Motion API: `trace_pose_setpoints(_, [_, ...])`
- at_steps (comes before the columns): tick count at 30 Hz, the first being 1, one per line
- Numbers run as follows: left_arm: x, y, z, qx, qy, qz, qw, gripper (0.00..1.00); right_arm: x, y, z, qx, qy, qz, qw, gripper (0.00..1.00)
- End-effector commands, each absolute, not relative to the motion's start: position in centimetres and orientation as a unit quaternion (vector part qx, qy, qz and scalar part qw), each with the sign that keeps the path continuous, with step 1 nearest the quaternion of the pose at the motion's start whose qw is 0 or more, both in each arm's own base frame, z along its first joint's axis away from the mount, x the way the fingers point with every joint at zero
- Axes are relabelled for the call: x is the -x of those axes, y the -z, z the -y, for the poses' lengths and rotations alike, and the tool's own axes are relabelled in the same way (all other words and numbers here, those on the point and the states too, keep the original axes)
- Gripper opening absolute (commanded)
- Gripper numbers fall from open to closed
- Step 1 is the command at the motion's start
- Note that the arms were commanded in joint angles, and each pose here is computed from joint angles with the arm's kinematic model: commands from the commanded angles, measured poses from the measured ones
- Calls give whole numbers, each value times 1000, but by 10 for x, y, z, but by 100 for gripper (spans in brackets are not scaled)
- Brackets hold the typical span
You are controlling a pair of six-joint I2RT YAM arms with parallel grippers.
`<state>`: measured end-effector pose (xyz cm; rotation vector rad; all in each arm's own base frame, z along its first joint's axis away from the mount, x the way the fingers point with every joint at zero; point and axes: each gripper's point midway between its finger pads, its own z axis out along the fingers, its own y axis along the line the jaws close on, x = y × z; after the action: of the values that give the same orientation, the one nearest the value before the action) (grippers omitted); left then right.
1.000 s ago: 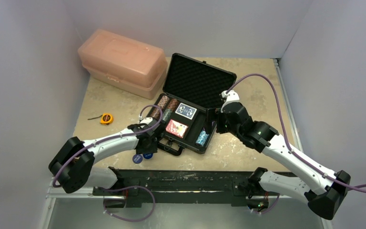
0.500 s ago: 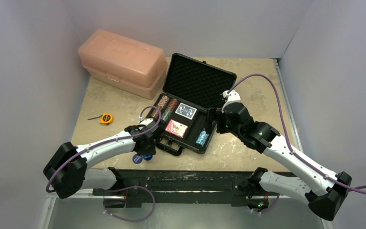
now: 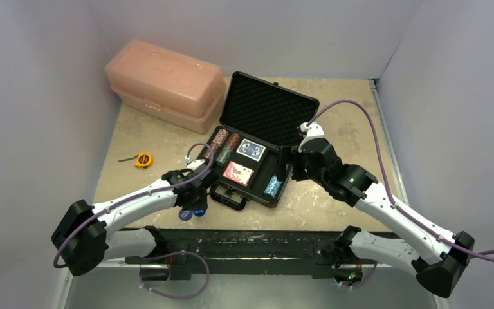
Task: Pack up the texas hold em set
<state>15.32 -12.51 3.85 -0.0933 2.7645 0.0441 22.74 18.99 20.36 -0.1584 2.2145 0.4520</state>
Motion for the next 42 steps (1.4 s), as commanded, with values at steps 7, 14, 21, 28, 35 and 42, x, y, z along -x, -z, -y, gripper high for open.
trace_pose_setpoints(7, [-161,-69,133,21,13,-976,216,32,-232,-212,-199,55,-198,-880,428,99])
trace_pose_setpoints(14, [-161,-76,134,17,11,-976,215,40,-233,-212,-198,54,-197,-881,427,99])
trace_pose_setpoints(21, [-155,-46,138,23,6,-983,183,62,-231,-209,-195,52,-193,-882,427,99])
trace_pose_setpoints(28, [-161,-31,147,7,2,-985,170,67,-230,-209,-192,53,-187,-882,428,99])
trace_pose_setpoints(35, [-162,-19,145,4,-19,-987,158,75,-228,-207,-188,52,-183,-883,429,99])
trace_pose_setpoints(42, [-162,-8,145,8,-24,-988,151,75,-229,-205,-187,53,-178,-884,428,99])
